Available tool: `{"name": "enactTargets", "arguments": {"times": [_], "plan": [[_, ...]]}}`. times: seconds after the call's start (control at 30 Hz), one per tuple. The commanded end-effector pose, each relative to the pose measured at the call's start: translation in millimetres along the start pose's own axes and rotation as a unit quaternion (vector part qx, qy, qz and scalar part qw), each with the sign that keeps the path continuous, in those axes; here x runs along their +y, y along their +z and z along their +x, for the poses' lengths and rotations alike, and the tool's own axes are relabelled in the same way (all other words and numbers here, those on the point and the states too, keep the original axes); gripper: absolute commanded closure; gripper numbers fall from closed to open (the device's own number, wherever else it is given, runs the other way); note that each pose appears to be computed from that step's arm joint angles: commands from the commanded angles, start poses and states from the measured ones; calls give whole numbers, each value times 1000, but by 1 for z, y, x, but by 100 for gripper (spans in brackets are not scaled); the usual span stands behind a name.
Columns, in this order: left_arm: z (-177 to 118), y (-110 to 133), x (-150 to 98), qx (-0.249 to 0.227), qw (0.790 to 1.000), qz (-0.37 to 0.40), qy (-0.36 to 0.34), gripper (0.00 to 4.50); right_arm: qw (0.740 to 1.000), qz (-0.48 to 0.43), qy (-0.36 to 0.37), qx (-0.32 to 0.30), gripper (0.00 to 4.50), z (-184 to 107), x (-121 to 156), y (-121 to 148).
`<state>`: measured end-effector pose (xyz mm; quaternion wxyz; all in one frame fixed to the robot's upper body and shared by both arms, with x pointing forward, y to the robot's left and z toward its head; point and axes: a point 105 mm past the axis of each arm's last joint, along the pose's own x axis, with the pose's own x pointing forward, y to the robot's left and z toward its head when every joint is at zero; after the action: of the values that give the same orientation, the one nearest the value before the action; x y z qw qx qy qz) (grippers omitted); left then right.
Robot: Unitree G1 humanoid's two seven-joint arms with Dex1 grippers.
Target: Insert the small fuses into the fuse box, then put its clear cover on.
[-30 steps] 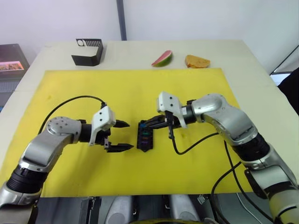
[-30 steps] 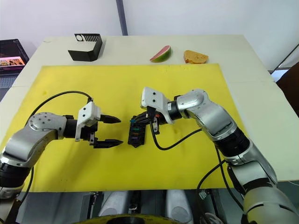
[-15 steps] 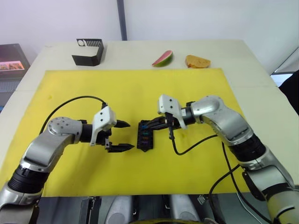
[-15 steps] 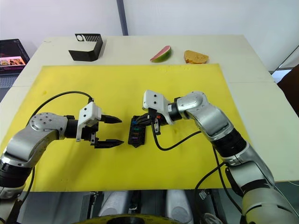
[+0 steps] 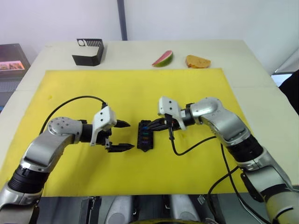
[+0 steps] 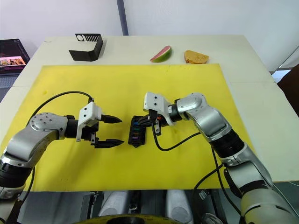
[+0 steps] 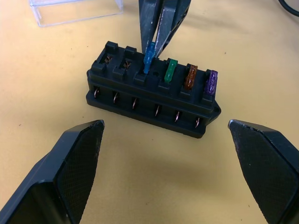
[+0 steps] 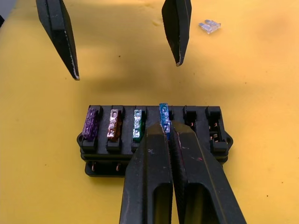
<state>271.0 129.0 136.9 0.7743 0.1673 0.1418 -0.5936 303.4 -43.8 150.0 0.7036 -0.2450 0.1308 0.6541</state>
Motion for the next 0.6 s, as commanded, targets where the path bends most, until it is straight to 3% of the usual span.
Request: {"name": "enactTargets", "arguments": {"times": [0.03,0.6], "plan": [[-1,9,-3,-7,1000,23,2,2,1000,-17,7,-15,450,-3,5,12],[-2,7,-5,-6,1000,19,3,2,999,-29,-8,-20,450,-4,0,20]]}}
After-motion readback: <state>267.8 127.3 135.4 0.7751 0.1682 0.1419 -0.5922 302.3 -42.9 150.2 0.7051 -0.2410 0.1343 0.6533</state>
